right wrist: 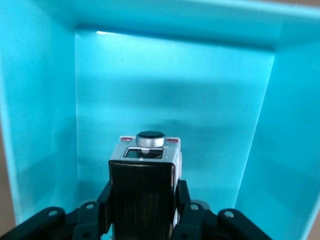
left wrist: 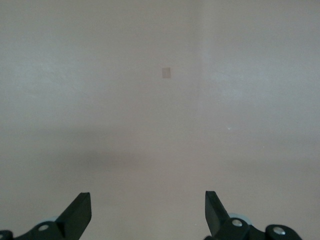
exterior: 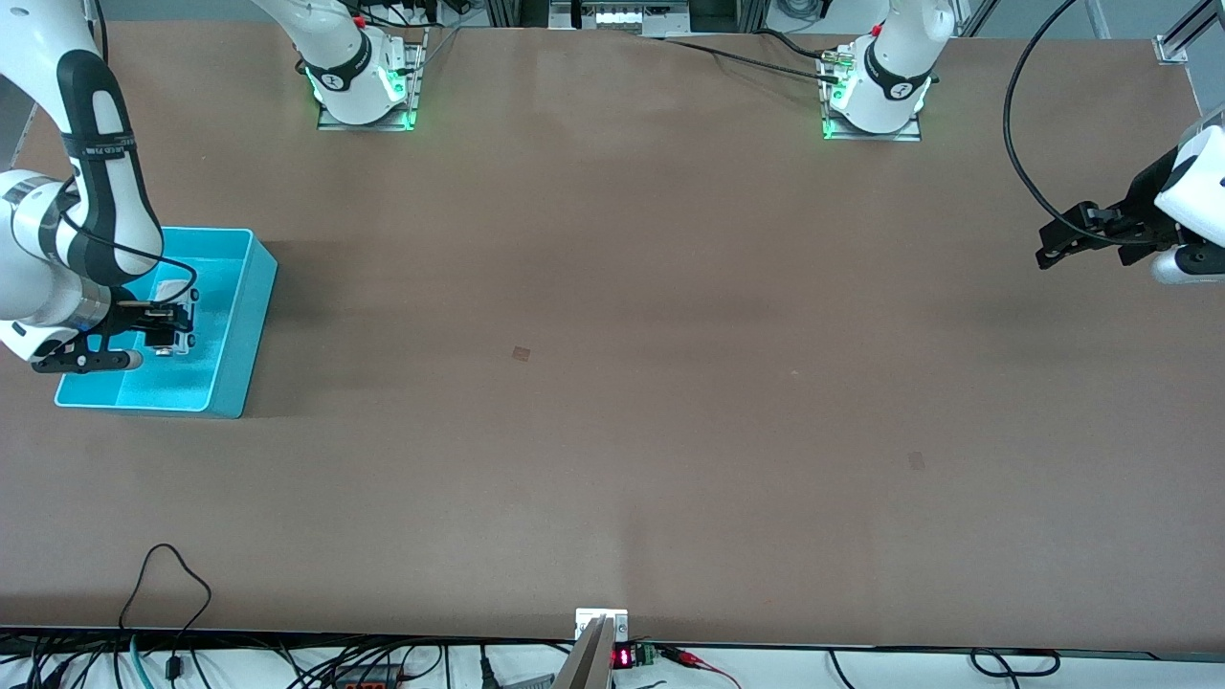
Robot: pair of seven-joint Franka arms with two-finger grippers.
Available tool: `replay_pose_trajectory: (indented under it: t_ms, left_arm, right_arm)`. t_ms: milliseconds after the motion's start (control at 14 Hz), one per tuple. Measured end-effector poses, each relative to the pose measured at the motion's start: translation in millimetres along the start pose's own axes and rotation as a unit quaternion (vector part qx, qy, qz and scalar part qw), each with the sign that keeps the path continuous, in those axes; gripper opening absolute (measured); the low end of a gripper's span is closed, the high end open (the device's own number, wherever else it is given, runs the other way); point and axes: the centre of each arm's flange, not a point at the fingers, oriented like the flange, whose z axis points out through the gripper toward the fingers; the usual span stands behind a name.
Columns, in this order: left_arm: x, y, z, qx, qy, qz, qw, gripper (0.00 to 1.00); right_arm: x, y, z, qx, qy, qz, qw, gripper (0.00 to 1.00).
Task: Wind and store white jeep toy
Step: 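Lower the jeep onto the box floor and open the right gripper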
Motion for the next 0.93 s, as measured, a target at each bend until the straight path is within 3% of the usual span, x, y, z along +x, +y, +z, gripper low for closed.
replay_pose_trajectory:
  t_ms: [214,929]
  left_arm:
    - [0,0,0,0.000,0.000,0.000,1.000,1.00]
    - [0,1,0,0.000,0.000,0.001,1.000,1.00]
  right_arm:
    - [-2,3,15,0.015,-0.004,0.018,1.000,0.51]
    - [4,4,46,0.004,-0.006,0.017,1.000,0.51]
